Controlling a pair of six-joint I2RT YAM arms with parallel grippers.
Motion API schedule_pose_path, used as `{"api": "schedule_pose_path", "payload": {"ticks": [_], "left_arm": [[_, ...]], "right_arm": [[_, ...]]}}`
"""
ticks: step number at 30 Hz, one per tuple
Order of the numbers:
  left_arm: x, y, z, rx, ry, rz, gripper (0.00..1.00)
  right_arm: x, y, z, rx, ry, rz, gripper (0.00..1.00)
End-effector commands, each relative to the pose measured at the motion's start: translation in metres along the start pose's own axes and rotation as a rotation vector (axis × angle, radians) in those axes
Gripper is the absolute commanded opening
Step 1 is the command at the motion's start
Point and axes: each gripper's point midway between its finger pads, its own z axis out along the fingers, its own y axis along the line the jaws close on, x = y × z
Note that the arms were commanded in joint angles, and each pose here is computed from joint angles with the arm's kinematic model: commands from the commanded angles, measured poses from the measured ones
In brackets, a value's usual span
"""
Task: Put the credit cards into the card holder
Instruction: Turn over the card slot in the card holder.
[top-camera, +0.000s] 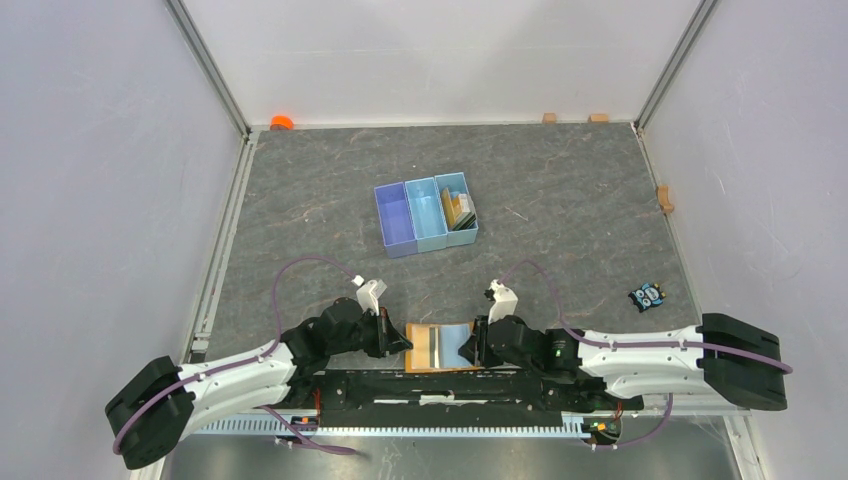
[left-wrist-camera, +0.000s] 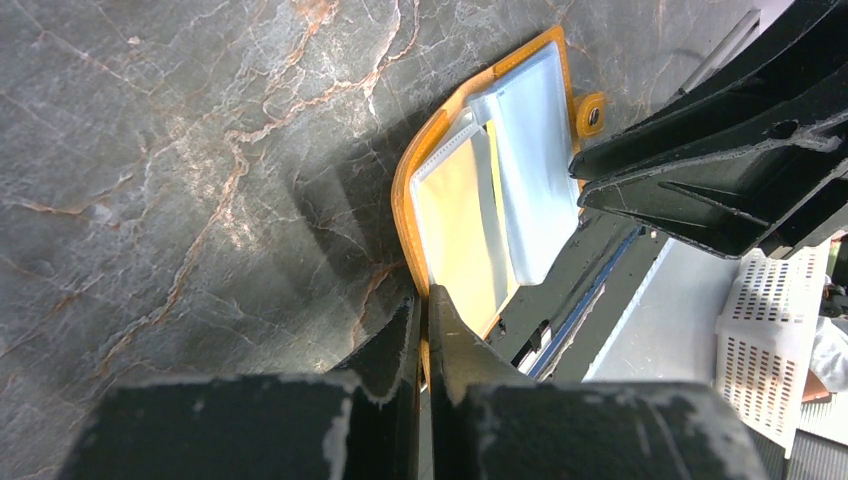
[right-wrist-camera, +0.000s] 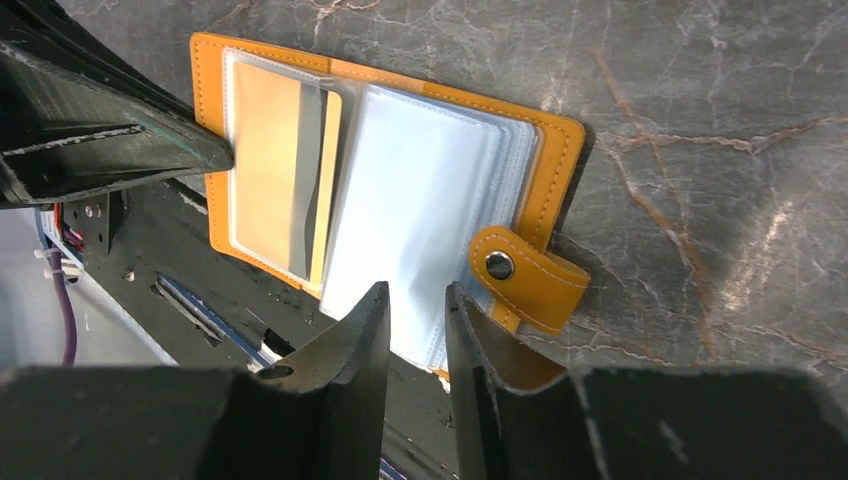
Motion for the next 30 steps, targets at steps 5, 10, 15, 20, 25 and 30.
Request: {"api": "schedule_pose_path", "payload": {"ticks": [5, 10, 15, 20, 25, 30], "left_arm": [[-0.004, -0.002, 0.002, 0.001, -0.012, -0.013, 0.02], [-0.003, -0.002, 0.002, 0.003, -0.010, -0.013, 0.02], [-0.002, -0.001, 0.002, 0.002, -0.009, -0.015, 0.02], [-0.001, 0.003, 0.002, -0.013, -0.011, -0.008, 0.02], [-0.007, 0.005, 0.002, -0.017, -0.022, 0.053, 0.02], [-0.018, -0.012, -0.003, 0.086, -0.095, 0.140, 0.02]], "right_arm": [[-0.021, 0.039, 0.001, -0.097, -0.050, -0.020, 0.30], [-0.020, 0.039, 0.004, -0.080, -0.040, -0.038, 0.30], [-0.016, 0.009, 0.005, 0.063, -0.029, -0.068, 0.36], [-0.020, 0.001, 0.002, 0.088, -0.046, -0.100, 0.56], [-0.038, -0.003, -0.006, 0.126, -0.098, -0.170, 0.76], [-0.059, 0.000, -0.018, 0.057, -0.158, -0.250, 0.93]]}}
